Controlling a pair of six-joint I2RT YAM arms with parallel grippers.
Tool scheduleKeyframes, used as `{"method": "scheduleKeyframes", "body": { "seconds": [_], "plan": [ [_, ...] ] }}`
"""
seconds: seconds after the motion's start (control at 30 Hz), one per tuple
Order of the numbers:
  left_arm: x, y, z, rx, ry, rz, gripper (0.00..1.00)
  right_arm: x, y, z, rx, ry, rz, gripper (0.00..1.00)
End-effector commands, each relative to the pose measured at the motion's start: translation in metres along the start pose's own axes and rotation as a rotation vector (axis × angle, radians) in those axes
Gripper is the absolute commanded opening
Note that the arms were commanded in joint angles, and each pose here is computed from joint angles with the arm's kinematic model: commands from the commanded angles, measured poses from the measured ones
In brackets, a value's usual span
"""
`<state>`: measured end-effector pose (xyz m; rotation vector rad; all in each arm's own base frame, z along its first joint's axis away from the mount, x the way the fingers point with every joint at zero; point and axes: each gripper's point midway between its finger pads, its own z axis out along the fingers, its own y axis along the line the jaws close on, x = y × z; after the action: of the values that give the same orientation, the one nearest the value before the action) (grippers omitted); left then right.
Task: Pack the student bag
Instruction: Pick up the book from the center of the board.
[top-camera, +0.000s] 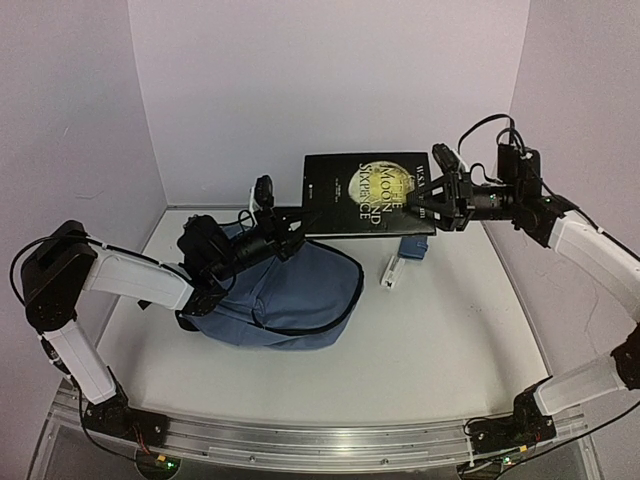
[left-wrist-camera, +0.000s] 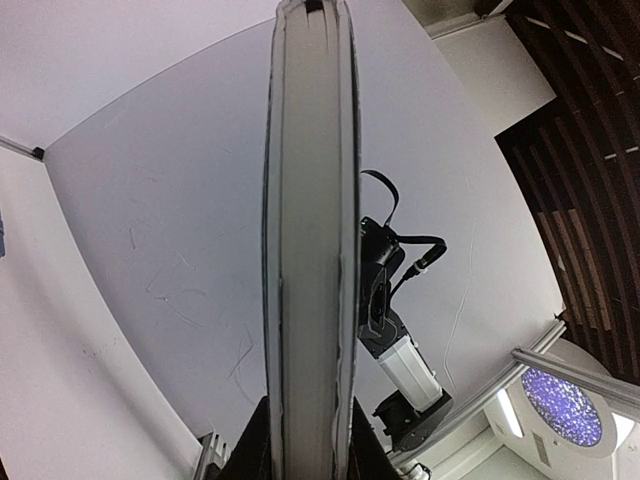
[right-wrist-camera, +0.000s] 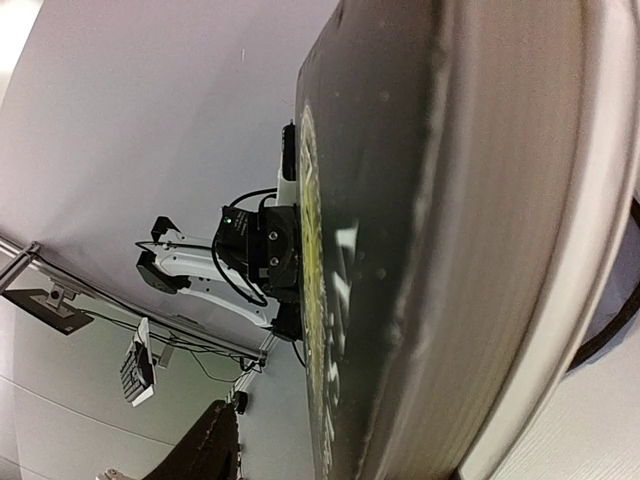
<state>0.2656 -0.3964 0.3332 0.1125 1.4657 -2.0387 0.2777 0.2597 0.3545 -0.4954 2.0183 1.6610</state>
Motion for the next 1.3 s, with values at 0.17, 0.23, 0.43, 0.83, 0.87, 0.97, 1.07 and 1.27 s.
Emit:
{"method": "scheduleKeyframes", "body": {
  "seconds": [0.17,0.23,0.43,0.83,0.87,0.97,1.07,1.27],
  "plan": [
    [-0.002,-0.074,-0.008,0.138,0.061,0.129,0.0,-0.022,0.04,-0.002,-0.095,-0.02,-0.12,0.51],
    [0.0,-0.075,-0.01,0.116,0.08,0.138,0.0,-0.021,0.037,-0.001,-0.096,-0.015,-0.115,0.5],
    [0.005,-0.07,-0.009,0.082,0.115,0.119,0.0,-0.015,0.035,0.0,-0.112,0.009,-0.099,0.39],
    [-0.001,-0.045,-0.002,0.039,0.085,0.079,0.07,-0.001,0.038,-0.001,-0.132,0.037,-0.069,0.03],
    [-0.002,-0.041,-0.004,0.014,0.078,0.085,0.15,-0.001,0.037,-0.002,-0.13,0.036,-0.062,0.0],
    [-0.006,-0.022,-0.01,-0.129,0.065,0.133,0.5,-0.003,0.031,-0.005,-0.114,0.024,-0.025,0.0],
    [-0.014,-0.007,-0.022,-0.3,0.054,0.217,0.7,-0.009,0.011,-0.017,-0.066,-0.022,0.03,0.0],
    [-0.017,0.02,-0.044,-0.595,0.166,0.393,0.83,-0.009,-0.032,-0.043,0.021,-0.103,0.147,0.0]
  ]
}}
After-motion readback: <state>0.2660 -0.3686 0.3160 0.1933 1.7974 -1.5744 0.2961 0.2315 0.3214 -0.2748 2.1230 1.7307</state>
